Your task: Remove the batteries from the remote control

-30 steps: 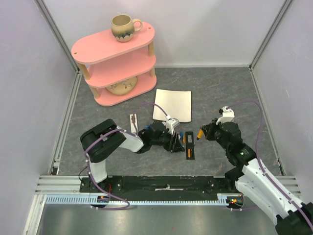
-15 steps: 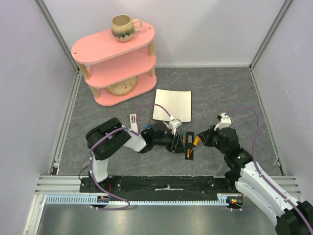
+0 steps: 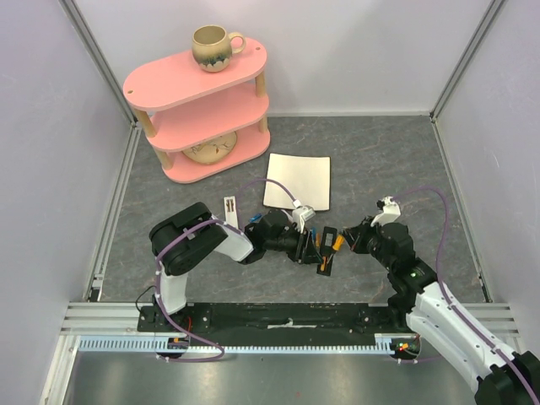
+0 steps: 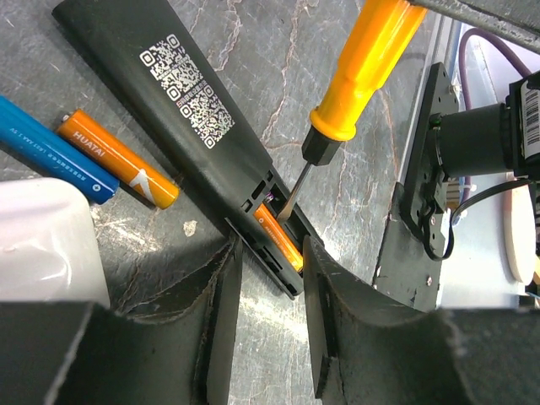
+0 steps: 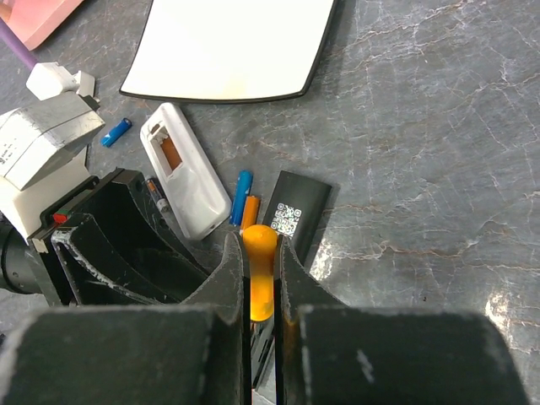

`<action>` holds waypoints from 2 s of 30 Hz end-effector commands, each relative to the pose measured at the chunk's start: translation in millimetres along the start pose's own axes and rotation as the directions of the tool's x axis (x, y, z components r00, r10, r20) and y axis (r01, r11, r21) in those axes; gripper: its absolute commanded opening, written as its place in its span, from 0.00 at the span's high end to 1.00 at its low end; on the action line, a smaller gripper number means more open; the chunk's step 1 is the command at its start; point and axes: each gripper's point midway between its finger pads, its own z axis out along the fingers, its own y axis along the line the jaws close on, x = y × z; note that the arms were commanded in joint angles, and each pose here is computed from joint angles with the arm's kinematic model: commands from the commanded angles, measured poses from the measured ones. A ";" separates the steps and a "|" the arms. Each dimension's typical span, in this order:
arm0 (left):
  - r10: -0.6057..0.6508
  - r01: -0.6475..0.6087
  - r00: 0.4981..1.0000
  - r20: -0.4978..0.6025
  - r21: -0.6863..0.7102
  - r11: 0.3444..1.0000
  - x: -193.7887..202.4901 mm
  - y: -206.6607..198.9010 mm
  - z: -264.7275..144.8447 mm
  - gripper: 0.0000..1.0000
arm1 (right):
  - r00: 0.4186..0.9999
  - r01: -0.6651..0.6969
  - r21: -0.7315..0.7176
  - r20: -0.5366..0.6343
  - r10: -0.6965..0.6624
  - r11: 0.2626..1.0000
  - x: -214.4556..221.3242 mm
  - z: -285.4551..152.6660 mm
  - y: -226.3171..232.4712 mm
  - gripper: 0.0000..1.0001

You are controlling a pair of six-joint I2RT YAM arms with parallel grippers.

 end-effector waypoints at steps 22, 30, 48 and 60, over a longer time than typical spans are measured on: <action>-0.050 0.049 0.993 -0.111 -0.014 0.999 36.3 -7.6 18.5 0.59 | 0.991 0.075 0.009 0.106 -0.076 0.997 -37.0 -27.4 8.9 1.00; -0.056 0.052 0.992 -0.111 -0.041 0.998 36.7 -2.0 16.8 0.59 | 0.993 0.071 0.027 0.090 -0.074 0.997 -27.6 -24.0 1.3 1.00; -0.056 0.024 0.988 -0.143 -0.213 0.977 49.2 25.2 -1.2 0.95 | 0.997 0.029 0.013 0.069 -0.030 0.999 -6.0 -13.3 -6.9 1.00; -0.073 0.036 0.983 -0.166 -0.215 0.976 57.9 28.7 8.0 0.98 | 0.996 -0.086 -0.010 0.037 0.086 0.996 22.0 -2.0 -13.8 1.00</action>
